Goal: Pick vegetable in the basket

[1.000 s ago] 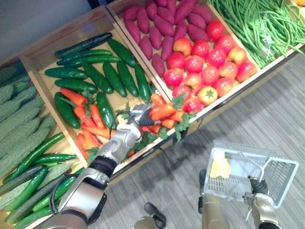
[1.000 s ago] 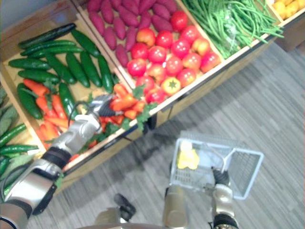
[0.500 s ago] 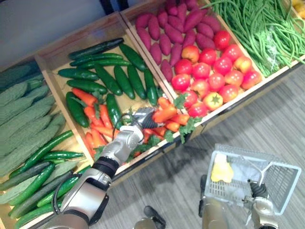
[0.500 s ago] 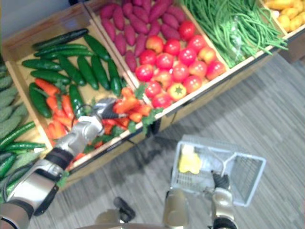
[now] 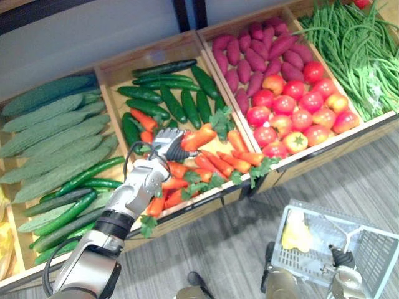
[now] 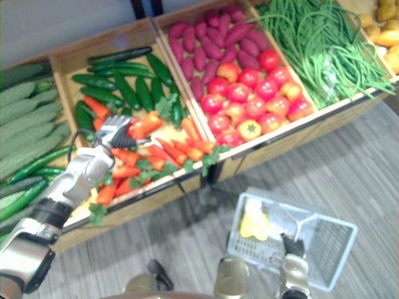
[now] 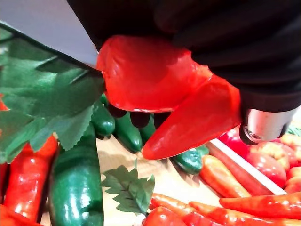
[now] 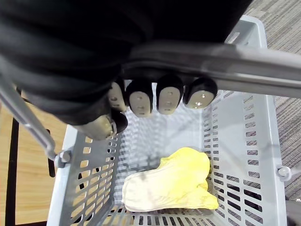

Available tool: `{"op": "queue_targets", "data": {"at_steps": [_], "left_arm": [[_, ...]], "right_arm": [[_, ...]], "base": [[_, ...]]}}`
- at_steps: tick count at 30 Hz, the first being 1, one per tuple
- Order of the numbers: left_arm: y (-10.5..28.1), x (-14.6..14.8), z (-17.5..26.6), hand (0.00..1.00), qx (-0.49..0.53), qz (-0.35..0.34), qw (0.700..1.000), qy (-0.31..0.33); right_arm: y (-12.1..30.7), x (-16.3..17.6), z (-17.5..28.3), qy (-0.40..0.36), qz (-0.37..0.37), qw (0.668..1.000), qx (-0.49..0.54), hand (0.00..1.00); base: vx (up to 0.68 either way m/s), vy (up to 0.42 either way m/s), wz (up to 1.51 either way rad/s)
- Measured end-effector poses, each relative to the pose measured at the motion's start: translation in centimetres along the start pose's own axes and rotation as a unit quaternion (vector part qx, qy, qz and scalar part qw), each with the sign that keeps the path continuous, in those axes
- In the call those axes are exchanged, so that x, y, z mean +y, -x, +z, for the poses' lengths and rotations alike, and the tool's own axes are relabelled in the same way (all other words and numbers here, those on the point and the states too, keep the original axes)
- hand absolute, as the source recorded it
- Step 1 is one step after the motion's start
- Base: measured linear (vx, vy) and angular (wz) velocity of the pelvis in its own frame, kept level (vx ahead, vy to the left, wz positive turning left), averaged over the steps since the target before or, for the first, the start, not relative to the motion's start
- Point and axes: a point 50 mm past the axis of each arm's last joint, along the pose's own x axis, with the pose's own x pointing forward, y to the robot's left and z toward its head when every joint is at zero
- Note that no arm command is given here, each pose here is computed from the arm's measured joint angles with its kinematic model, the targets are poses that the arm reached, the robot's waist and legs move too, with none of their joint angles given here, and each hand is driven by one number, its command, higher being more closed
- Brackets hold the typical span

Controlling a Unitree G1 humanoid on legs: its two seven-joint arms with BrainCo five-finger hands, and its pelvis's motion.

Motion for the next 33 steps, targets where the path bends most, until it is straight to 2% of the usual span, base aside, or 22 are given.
{"op": "queue_targets", "data": {"at_steps": [7, 16, 21, 25, 30, 33], "left_arm": [[2.3, -0.3, 1.2, 1.00, -0.060, -0.011, 0.998, -0.004], [4.1, -0.3, 6.4, 1.00, -0.227, -0.043, 0.973, -0.014], [5.8, -1.1, 10.5, 1.00, -0.327, -0.080, 0.941, 0.040], [6.8, -2.0, 12.1, 1.00, -0.368, -0.117, 0.920, 0.065], [7.0, -2.8, 14.3, 1.00, -0.416, -0.156, 0.893, 0.073], [7.1, -3.0, 15.6, 1.00, -0.443, -0.167, 0.878, 0.076]], "right_arm": [[-0.6, -2.2, 0.3, 0.058, -0.020, 0.998, 0.004, 1.00], [-1.9, -7.7, 5.1, 0.239, -0.063, 0.967, -0.064, 1.00], [-1.6, -7.3, 10.1, 0.320, -0.038, 0.932, -0.163, 1.00], [-0.8, -6.3, 12.9, 0.373, -0.004, 0.900, -0.226, 1.00], [0.4, -4.9, 15.4, 0.440, 0.044, 0.849, -0.288, 1.00], [1.2, -3.9, 16.5, 0.486, 0.081, 0.808, -0.323, 1.00]], "base": [[-0.06, -0.008, 0.11], [-0.04, -0.017, -0.23], [-0.01, -0.001, -0.69], [-0.02, 0.014, -0.47], [-0.06, -0.007, -0.18], [-0.09, 0.019, -0.14]]}}
